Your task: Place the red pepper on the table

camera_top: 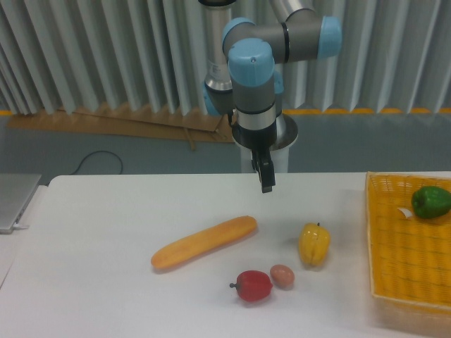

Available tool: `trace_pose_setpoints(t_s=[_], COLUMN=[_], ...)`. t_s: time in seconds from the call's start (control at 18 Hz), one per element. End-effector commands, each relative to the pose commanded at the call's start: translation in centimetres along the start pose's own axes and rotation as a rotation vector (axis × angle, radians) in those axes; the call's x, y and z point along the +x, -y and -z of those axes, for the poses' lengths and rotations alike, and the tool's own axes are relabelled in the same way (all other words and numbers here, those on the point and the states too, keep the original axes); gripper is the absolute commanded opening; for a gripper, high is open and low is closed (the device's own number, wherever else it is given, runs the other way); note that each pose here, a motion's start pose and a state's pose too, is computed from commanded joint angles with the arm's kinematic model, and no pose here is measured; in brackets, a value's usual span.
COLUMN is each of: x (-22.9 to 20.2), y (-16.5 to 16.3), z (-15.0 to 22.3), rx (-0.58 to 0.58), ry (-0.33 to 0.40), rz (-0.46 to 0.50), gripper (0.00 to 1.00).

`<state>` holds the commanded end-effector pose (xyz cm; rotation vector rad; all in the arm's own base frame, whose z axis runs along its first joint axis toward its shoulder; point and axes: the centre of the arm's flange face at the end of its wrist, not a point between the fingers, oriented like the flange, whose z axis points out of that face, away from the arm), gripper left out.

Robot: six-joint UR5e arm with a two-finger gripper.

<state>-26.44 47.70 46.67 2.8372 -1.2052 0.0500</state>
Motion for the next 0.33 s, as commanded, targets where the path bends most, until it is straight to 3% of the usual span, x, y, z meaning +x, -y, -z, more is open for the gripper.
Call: trace_pose_setpoints(t_s=[0.33], x=[1.2], y=[0.0], z=[0.9], rx=[0.019], ry=[-0.007], rz=[0.003], gripper=[1.0])
